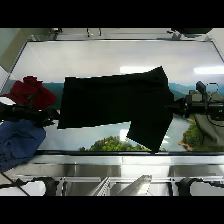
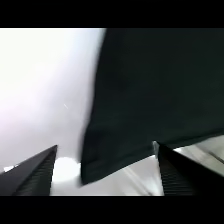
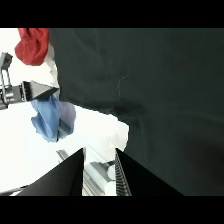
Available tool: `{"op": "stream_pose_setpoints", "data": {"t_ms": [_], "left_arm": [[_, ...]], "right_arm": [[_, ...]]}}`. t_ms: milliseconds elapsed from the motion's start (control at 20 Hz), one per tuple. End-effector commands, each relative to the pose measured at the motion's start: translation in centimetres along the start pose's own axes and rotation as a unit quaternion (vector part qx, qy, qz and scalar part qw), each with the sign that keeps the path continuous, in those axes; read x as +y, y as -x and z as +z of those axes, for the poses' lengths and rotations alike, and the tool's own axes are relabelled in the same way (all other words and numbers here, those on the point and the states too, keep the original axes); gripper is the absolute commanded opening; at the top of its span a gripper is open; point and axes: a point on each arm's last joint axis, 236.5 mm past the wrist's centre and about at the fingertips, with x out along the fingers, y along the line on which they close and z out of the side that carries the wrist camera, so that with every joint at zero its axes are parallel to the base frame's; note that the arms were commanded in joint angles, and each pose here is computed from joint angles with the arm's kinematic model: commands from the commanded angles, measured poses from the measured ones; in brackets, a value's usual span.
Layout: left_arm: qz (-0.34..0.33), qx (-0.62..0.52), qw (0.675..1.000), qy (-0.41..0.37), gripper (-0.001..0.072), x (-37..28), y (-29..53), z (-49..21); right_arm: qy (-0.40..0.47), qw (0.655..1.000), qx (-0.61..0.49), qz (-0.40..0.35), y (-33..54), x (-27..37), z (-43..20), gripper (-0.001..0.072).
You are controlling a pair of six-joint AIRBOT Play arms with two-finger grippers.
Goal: Fold the shirts.
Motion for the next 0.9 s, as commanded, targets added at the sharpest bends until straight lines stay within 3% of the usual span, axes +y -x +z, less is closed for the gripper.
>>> {"op": "stream_pose_setpoints", "data": {"t_ms": [0,50,200,250,350,450,600,850], "left_arm": [[-0.035,0.064,0.997,-0.020,0.0447,-1.7,-1.3,-0.9],[-0.038,0.070,0.997,-0.023,0.0390,-2.0,-1.2,-0.9],[-0.036,0.062,0.997,-0.030,0.0062,-2.1,-0.8,-0.2],[-0.036,0.061,0.997,-0.033,0.0025,-2.2,-0.7,0.0],[-0.037,0.061,0.997,-0.039,0.0025,-2.2,-0.6,-0.1],[-0.037,0.062,0.997,-0.039,0.0025,-2.2,-0.6,-0.1],[-0.039,0.065,0.996,-0.039,0.0025,-2.3,-0.6,-0.3],[-0.041,0.070,0.996,-0.039,0.0025,-2.4,-0.6,-0.5]], "right_arm": [[0.000,1.000,-0.003,0.000,0.1,-0.1,0.1,0.0229],[-0.002,1.000,-0.008,0.000,0.4,-0.2,0.3,0.0228],[-0.010,0.999,-0.036,-0.003,2.2,-1.1,1.2,0.0228],[-0.015,0.999,-0.047,-0.007,3.0,-1.6,1.6,0.0229],[-0.021,0.996,-0.063,-0.055,4.5,-4.4,1.9,0.0234],[-0.032,0.990,-0.047,-0.131,5.0,-7.9,1.0,0.0373],[-0.059,0.979,-0.043,-0.190,5.4,-10.9,0.7,0.0384],[-0.070,0.972,-0.073,-0.212,5.0,-13.0,2.2,0.0384]]}}
